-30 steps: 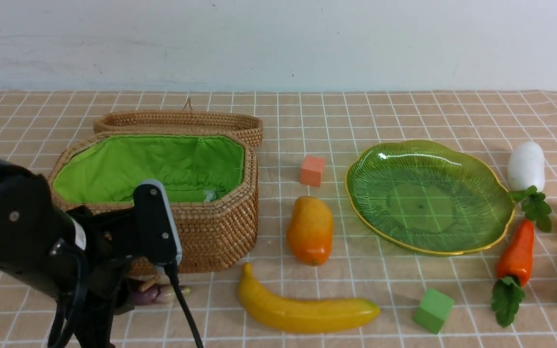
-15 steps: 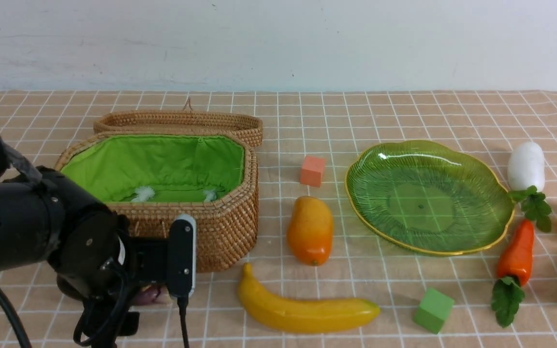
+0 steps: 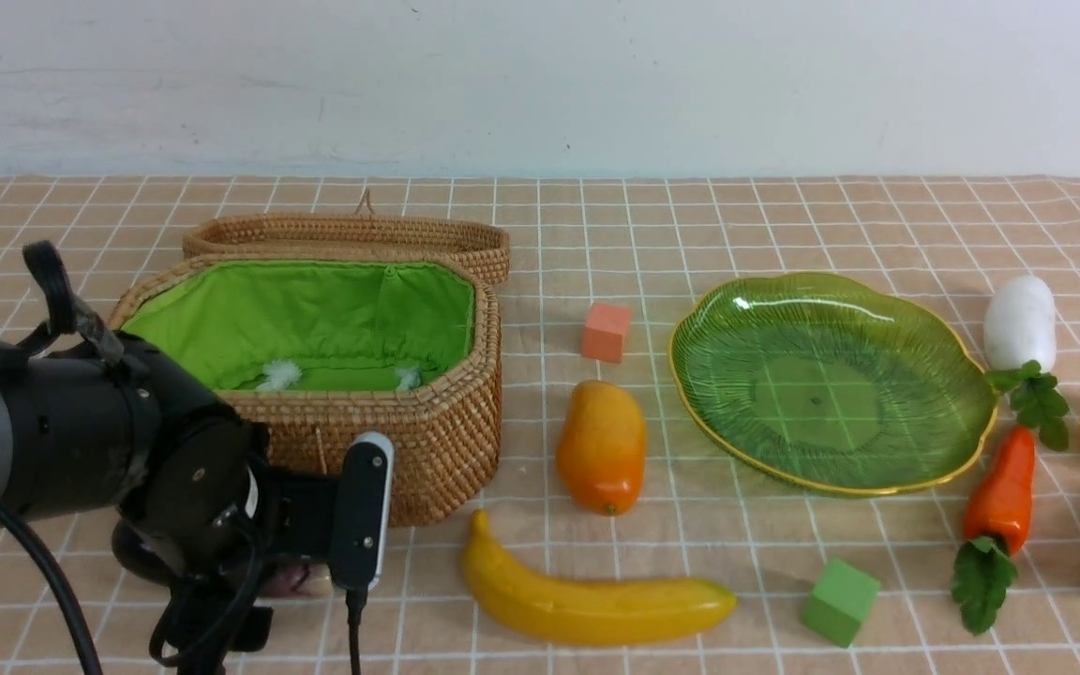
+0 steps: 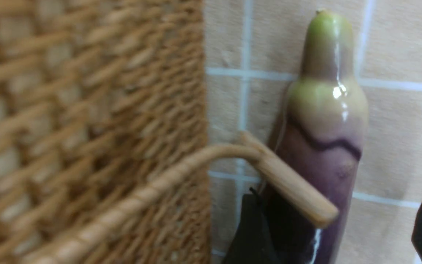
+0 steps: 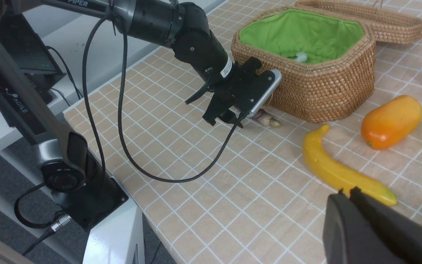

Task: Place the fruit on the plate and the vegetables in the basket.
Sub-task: Use the left arm to grab an eggplant and put it into the left basket, then use the left arm to grab a banana and put it into the right plate

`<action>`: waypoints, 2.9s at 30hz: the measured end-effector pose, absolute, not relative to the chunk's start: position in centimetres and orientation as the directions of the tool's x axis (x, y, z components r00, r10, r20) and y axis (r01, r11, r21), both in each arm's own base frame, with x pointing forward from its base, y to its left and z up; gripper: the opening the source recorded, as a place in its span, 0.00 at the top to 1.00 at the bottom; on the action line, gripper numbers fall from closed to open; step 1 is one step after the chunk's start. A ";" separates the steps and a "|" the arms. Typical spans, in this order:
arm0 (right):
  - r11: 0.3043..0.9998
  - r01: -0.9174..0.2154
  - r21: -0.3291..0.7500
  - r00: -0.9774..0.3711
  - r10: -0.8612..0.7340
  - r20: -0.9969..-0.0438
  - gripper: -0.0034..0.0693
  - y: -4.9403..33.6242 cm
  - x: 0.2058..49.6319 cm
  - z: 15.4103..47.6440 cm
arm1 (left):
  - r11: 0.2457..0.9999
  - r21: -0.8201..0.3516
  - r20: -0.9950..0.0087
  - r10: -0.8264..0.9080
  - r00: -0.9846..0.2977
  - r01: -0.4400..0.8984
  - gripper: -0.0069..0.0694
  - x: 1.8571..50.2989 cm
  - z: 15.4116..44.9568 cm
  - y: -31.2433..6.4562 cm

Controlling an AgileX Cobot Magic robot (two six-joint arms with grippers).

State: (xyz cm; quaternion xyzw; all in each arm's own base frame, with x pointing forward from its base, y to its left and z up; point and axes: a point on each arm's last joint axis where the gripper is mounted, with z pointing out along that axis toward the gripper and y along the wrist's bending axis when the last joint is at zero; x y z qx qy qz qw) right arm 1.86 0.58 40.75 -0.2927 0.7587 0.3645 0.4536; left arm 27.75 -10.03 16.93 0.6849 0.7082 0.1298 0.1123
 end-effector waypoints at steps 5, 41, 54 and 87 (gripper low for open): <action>0.563 -0.775 0.288 -0.417 -0.113 -0.902 0.93 0.6 1.9 40.7 | 0.015 0.323 0.017 1.000 -0.022 0.946 0.24 27.7 17.0 -10.1; 0.569 -0.775 0.276 -0.400 -0.103 -0.911 0.90 0.6 2.0 40.9 | -0.097 0.146 0.066 0.994 0.088 0.984 0.55 25.5 17.5 -9.6; 0.574 -0.786 0.231 -0.296 -0.022 -0.955 0.89 0.6 2.5 42.0 | 0.340 0.582 -0.353 0.924 -0.147 0.739 0.55 22.7 33.3 -8.6; 0.644 -0.708 0.291 -0.414 -0.044 -0.909 0.88 0.1 2.8 41.0 | 0.814 0.301 -0.747 0.525 -0.407 0.497 0.13 29.0 32.4 -12.2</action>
